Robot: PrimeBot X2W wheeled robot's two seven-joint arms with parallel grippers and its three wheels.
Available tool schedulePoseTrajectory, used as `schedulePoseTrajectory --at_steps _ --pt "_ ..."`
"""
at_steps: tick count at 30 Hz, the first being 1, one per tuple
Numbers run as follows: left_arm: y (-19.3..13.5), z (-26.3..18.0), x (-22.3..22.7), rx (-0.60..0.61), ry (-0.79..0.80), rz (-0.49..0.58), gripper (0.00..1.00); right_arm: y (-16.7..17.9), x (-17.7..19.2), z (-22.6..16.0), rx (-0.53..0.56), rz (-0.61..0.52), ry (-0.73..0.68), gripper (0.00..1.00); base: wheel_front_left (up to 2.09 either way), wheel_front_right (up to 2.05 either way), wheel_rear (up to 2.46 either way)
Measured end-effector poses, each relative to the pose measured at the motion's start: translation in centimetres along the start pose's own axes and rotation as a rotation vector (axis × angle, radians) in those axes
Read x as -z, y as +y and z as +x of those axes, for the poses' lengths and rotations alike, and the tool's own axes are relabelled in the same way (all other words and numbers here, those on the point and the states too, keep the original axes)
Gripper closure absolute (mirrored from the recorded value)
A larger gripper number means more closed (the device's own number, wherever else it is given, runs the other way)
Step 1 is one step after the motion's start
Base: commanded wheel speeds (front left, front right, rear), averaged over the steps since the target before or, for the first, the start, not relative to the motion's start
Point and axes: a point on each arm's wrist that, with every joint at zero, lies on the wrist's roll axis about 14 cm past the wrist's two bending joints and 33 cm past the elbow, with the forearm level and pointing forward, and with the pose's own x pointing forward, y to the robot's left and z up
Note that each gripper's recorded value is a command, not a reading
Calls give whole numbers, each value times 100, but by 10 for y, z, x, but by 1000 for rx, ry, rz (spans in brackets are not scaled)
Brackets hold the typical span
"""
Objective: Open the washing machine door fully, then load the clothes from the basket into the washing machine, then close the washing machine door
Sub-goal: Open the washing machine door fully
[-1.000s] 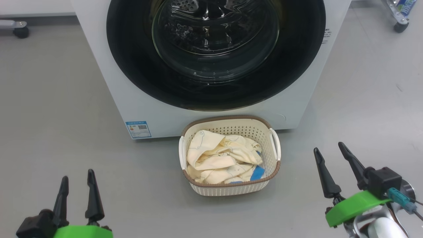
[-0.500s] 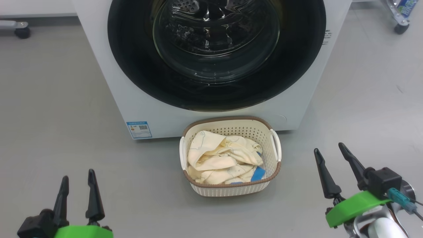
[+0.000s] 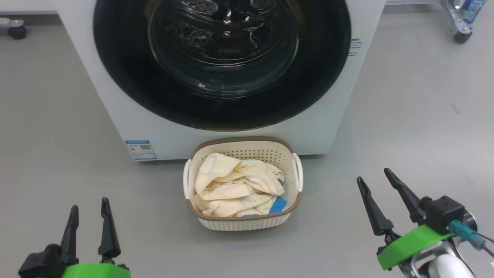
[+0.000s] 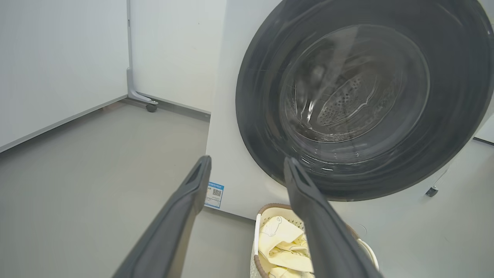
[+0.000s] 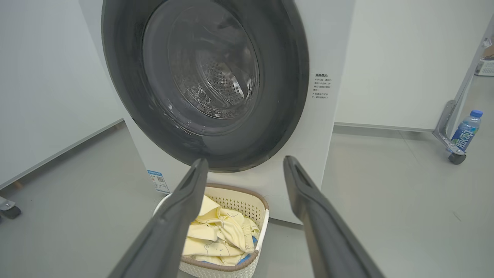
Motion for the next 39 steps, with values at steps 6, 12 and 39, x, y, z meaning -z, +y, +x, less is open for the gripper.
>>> schedulePoseTrajectory --at_steps 6,12,39 --pt "-1 1 1 2 4 -1 0 -1 1 0 3 0 3 0 123 123 -246" --pt "-1 1 1 4 3 -1 0 -1 1 0 3 1 4 0 121 121 -242" --pt "-5 3 0 12 -3 -17 0 -5 -1 -2 16 7 -4 0 28 28 -56"
